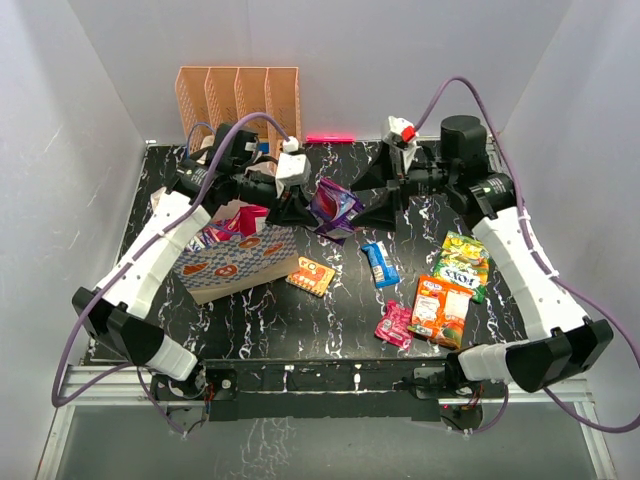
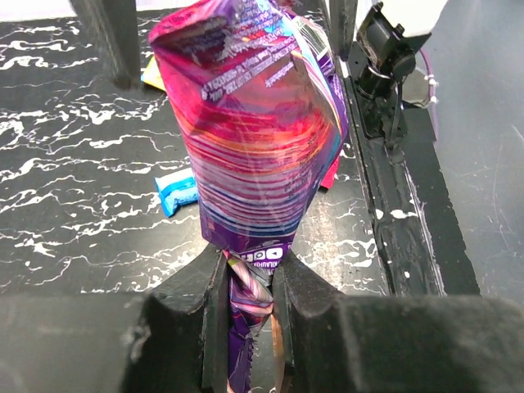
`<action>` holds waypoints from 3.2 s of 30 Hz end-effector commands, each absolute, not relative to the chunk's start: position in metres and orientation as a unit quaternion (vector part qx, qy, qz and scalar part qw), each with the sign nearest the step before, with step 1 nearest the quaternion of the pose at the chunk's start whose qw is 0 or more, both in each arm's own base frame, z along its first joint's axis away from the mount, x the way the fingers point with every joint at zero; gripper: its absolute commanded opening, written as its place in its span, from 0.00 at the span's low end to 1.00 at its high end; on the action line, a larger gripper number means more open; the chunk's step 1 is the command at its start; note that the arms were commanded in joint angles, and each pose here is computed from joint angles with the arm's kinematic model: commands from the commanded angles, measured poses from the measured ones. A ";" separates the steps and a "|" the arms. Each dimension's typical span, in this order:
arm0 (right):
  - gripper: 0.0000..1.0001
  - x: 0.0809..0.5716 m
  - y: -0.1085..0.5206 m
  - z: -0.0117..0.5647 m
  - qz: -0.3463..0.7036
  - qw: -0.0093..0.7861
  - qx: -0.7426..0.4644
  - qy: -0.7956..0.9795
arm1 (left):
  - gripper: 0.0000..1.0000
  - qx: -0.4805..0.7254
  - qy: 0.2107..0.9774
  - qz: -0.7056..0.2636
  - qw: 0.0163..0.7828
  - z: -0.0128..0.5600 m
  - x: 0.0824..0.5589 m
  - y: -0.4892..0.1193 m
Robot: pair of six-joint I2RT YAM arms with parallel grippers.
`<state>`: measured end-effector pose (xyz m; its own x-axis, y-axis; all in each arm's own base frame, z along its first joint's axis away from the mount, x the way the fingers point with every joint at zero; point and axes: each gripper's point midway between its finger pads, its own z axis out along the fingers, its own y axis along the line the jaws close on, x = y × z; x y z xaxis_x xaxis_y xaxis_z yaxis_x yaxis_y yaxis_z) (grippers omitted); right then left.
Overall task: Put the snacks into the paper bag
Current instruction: Place the snack in the paper bag, then pick up the snack from the center of the board.
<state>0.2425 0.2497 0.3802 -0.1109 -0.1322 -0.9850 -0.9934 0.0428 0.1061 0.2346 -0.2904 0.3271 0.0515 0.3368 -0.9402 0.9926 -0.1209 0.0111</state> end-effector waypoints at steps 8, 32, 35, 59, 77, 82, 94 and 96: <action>0.98 0.243 0.203 0.427 0.403 0.536 -0.473 0.572 | 0.00 0.568 0.551 -0.333 0.513 0.423 0.254 -0.262; 0.98 0.262 0.189 0.414 0.367 0.546 -0.452 0.602 | 0.00 0.456 0.767 0.116 0.436 0.392 0.280 -0.056; 0.98 0.263 0.189 0.413 0.367 0.545 -0.450 0.604 | 0.00 0.463 0.784 0.125 0.395 0.372 0.275 -0.048; 0.98 0.263 0.185 0.407 0.355 0.548 -0.447 0.612 | 0.13 0.468 0.838 0.150 0.237 0.262 0.288 -0.030; 0.98 0.273 0.179 0.397 0.329 0.551 -0.438 0.630 | 0.63 0.464 0.831 0.170 0.257 0.285 0.288 -0.025; 0.98 0.293 0.165 0.381 0.275 0.557 -0.413 0.666 | 0.74 0.443 0.818 0.190 0.314 0.311 0.300 -0.025; 0.99 0.326 0.109 0.297 0.130 0.483 -0.334 0.799 | 0.98 0.341 0.785 0.190 0.481 0.374 0.339 -0.041; 0.98 0.320 0.100 0.273 0.115 0.445 -0.337 0.821 | 0.98 0.333 0.779 0.189 0.496 0.378 0.343 -0.043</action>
